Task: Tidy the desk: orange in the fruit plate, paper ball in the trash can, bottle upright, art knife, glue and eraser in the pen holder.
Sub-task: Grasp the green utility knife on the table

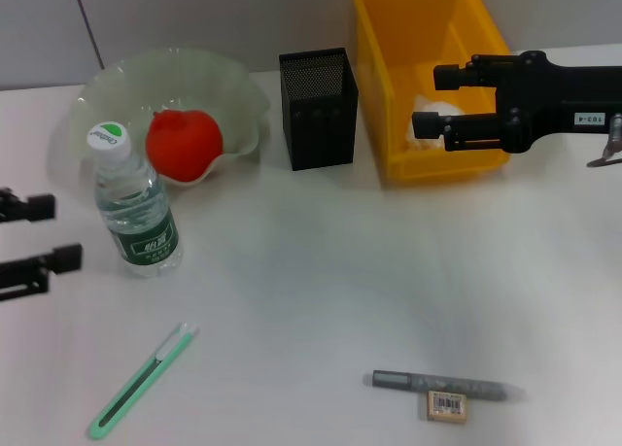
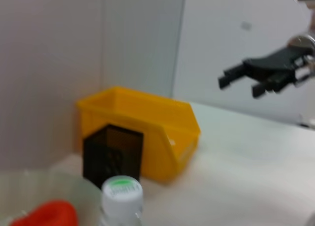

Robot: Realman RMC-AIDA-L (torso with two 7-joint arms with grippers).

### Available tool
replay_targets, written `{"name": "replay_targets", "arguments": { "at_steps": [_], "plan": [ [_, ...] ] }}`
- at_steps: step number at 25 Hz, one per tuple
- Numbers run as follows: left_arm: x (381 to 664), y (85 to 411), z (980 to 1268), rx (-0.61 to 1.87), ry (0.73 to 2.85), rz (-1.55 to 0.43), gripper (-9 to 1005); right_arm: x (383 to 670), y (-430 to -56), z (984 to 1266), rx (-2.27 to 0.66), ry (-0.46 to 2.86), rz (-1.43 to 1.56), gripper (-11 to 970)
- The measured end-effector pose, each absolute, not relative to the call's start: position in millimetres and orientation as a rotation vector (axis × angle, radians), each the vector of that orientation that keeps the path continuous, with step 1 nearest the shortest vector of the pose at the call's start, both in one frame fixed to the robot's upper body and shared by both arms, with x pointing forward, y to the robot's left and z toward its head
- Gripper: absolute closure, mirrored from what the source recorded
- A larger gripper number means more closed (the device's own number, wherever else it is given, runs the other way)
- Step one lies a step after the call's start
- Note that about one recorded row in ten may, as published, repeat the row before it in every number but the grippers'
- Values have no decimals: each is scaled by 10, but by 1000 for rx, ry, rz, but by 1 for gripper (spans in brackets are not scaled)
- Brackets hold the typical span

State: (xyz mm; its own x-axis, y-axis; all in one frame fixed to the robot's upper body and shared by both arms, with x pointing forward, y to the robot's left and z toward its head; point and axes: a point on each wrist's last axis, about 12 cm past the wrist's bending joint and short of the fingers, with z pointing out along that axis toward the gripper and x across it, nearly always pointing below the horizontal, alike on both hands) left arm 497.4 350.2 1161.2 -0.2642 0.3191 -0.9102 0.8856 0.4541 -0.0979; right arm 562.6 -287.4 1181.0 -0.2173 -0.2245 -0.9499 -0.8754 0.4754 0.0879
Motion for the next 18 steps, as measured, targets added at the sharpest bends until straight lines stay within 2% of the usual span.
{"name": "replay_targets", "arguments": {
  "at_steps": [9, 18],
  "plan": [
    [5072, 3223, 11471, 1169, 1910, -828, 330, 5695, -2818, 11875, -974, 1725, 797, 203],
    [5089, 3182, 11472, 1180, 1904, -836, 330, 5752, -2770, 11914, -982, 1754, 795, 203]
  ]
}}
